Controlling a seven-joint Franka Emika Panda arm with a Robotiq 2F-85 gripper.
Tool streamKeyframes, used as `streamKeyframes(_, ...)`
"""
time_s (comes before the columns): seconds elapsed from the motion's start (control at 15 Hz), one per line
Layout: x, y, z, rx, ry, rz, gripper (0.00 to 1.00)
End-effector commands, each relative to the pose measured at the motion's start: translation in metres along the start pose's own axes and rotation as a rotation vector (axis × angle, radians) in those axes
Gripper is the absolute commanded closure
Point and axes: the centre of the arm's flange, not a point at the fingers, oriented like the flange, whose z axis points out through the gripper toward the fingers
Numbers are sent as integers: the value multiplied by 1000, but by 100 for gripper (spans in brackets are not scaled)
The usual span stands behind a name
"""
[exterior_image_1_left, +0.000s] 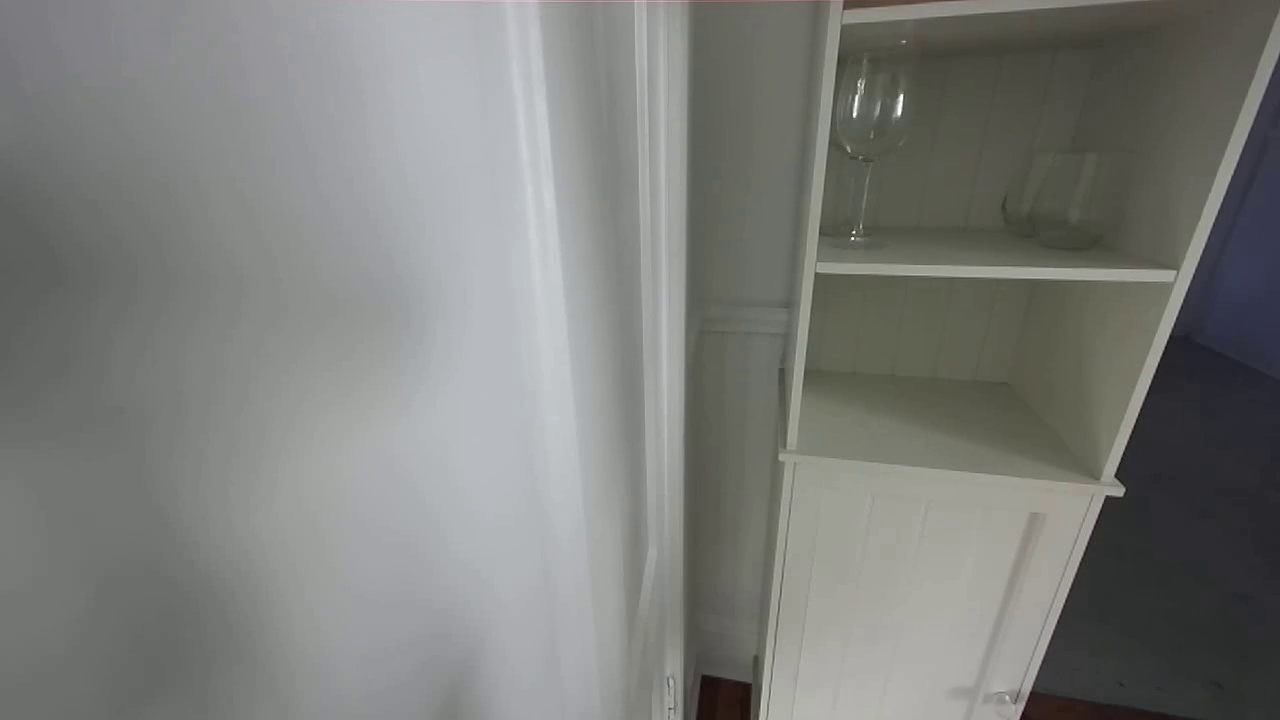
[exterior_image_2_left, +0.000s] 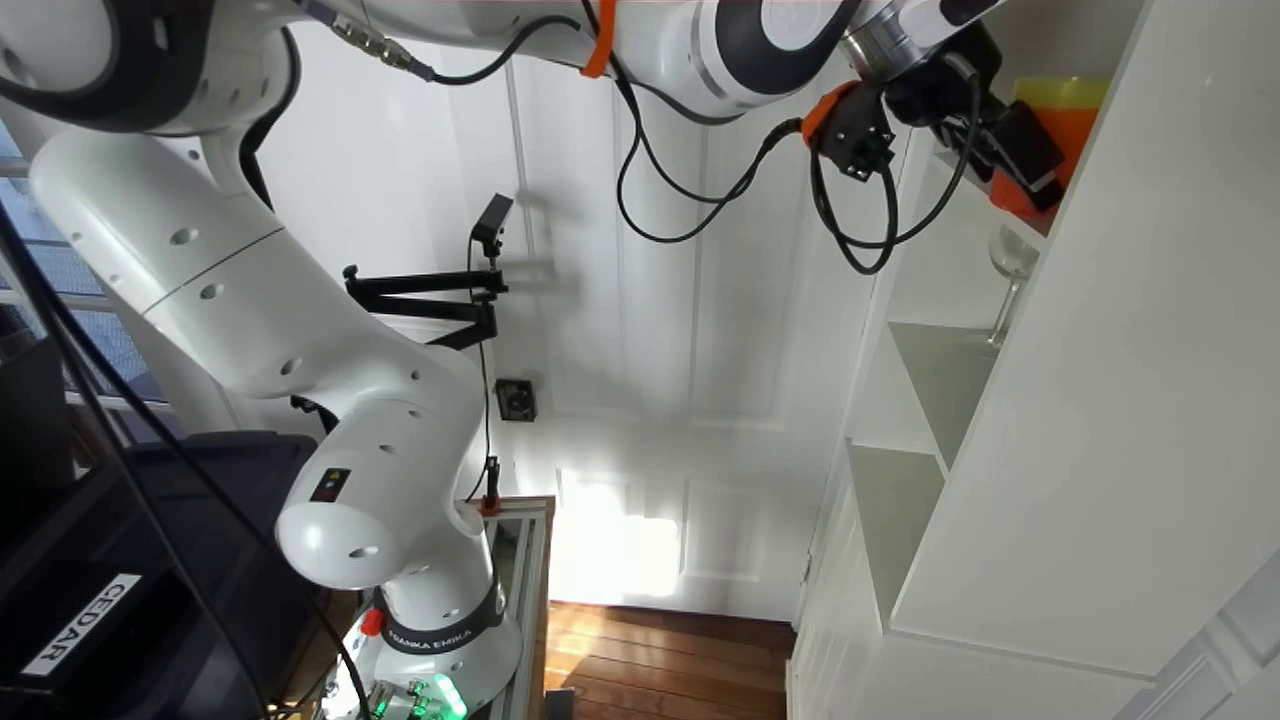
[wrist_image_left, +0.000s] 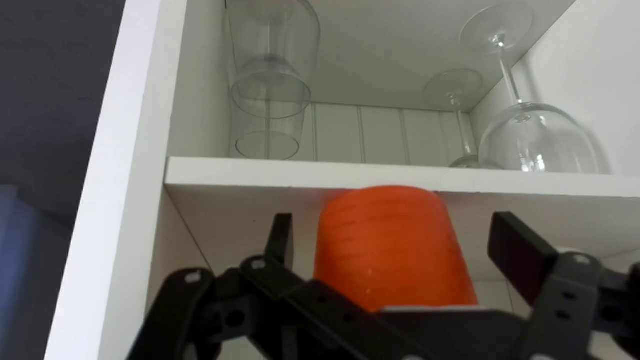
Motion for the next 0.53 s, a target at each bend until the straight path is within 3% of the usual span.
streamKeyframes(0.0,10,-3,7,3,28,20,2)
streamKeyframes(0.13,10,-3,10,8,29,21,26)
streamKeyframes(0.47,11,5,12,1,31,27,57)
